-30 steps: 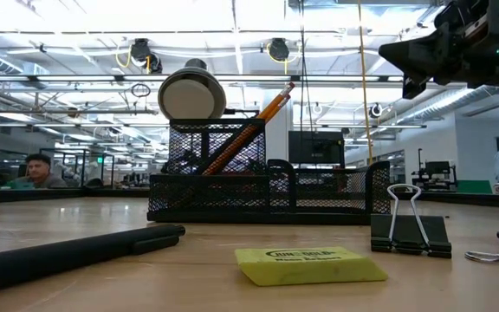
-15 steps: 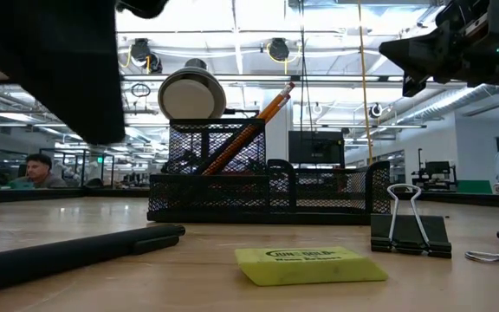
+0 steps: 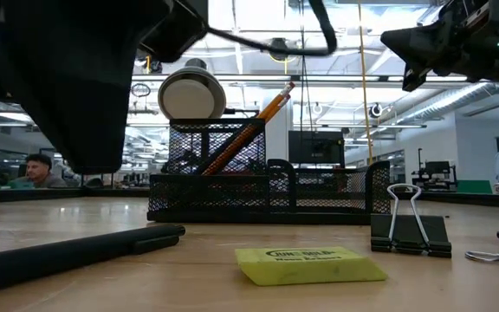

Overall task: Pick and place office supplies into organizer
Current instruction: Put the black pen into the desk organizer

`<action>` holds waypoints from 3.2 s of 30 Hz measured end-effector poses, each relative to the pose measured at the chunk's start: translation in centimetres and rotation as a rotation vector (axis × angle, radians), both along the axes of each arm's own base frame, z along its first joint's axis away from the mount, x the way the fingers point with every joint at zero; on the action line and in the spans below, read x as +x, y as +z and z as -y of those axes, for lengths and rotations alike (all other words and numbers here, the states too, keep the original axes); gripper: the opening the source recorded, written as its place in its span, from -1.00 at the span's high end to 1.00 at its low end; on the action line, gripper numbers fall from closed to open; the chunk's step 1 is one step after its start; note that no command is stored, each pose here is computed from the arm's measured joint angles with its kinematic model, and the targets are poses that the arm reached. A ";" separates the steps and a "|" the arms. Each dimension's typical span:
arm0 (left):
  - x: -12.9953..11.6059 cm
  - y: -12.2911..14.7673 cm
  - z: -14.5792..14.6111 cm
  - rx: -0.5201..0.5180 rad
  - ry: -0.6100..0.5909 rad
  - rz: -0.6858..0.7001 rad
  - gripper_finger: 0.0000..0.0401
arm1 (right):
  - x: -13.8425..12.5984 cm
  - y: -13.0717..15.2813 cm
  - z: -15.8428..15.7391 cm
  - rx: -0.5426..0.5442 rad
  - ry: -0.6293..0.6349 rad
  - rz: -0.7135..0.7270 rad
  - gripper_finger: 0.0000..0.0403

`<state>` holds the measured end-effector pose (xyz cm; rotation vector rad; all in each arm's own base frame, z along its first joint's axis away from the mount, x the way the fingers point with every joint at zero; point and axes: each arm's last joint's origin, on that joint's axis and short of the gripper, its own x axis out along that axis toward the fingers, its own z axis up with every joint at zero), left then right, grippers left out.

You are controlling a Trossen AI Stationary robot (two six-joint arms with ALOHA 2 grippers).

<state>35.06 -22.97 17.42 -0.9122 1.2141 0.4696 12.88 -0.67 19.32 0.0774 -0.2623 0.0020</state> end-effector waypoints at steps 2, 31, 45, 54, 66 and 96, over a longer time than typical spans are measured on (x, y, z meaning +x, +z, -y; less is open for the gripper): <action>0.4 0.0 -0.6 -0.029 0.004 -0.020 0.69 | 0.0 0.0 0.0 0.000 0.000 0.001 0.98; 2.2 -4.7 -2.7 0.029 -0.129 -0.140 -0.12 | 0.2 -0.6 0.0 0.003 0.002 -0.062 0.98; 1.5 -6.3 -0.8 0.102 -0.146 -0.112 0.17 | 0.2 -0.6 0.0 0.004 0.001 -0.062 0.98; 0.9 -6.6 -0.3 0.189 -0.150 -0.107 0.46 | 0.2 -0.6 0.0 0.032 0.008 -0.063 0.98; 1.2 -6.4 -0.1 0.226 -0.194 -0.041 0.88 | 0.2 -0.9 0.0 0.039 0.009 -0.092 0.98; 1.4 11.1 -6.1 1.159 -0.469 0.447 0.90 | 0.3 -1.2 0.0 0.069 0.016 -0.121 0.98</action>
